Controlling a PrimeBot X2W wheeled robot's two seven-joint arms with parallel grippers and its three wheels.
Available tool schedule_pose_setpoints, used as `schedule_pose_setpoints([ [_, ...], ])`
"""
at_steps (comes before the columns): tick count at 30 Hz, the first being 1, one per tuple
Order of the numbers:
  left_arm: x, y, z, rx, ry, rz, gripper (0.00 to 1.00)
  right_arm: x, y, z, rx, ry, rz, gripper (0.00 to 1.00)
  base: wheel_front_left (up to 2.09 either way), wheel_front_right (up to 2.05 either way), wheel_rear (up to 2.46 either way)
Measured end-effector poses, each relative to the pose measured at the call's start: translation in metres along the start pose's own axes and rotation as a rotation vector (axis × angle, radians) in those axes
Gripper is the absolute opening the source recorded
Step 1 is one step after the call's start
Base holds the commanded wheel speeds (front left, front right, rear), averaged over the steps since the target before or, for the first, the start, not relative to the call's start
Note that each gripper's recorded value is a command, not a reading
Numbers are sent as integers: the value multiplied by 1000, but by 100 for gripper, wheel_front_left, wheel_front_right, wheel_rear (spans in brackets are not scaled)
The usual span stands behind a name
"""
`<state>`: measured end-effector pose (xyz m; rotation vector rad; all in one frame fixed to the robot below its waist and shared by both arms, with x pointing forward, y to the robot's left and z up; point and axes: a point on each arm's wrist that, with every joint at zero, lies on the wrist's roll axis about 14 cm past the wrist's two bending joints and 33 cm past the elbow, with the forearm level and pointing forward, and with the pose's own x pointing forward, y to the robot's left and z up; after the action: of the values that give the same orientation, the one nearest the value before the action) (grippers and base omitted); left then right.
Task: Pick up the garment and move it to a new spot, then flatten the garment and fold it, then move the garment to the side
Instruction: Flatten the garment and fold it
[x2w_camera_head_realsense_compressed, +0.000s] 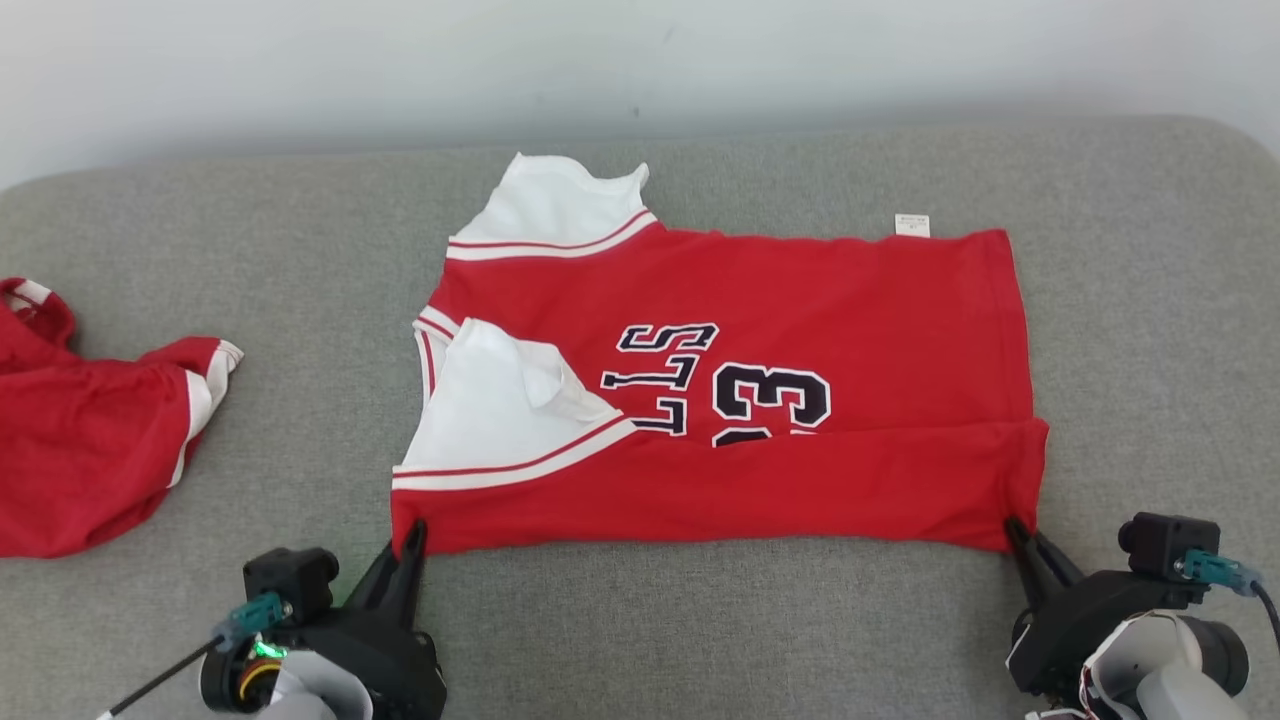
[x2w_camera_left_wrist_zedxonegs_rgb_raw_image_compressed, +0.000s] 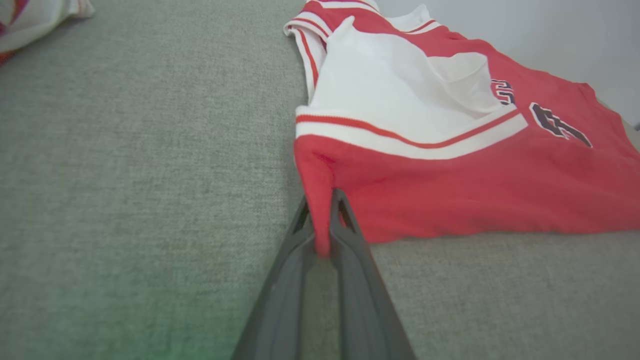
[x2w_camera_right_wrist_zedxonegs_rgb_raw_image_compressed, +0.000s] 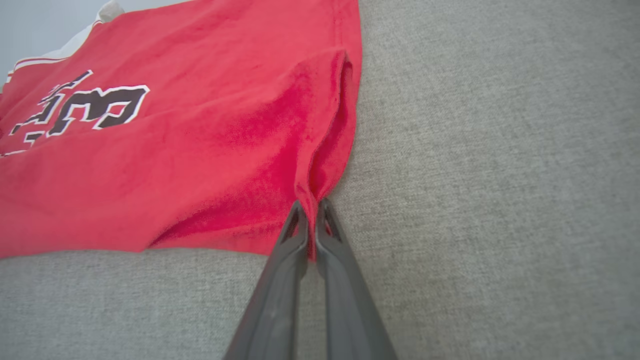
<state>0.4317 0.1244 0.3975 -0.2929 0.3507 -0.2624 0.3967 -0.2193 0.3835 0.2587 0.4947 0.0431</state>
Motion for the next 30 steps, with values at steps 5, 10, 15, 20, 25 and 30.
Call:
schedule_pose_setpoints([
  [5,-17,1,-3,-11,-5,18,0,-8,9,1,34,-25,21,0,0,0,0],
  [10,-40,-3,-1,-44,-50,37,0,-23,16,0,50,-47,46,0,0,0,0],
  [15,-65,-6,-8,-46,-70,51,0,-40,19,-8,44,-41,68,0,0,0,0],
  [20,-83,-11,-18,-67,-77,68,0,-55,13,-14,30,-23,68,0,0,0,0],
  [25,-93,-21,-27,-102,-75,67,0,-68,0,-16,30,-15,41,0,0,0,0],
  [30,-96,-31,-35,-105,-61,63,86,-74,2,-21,50,-1,30,88,0,0,0],
])
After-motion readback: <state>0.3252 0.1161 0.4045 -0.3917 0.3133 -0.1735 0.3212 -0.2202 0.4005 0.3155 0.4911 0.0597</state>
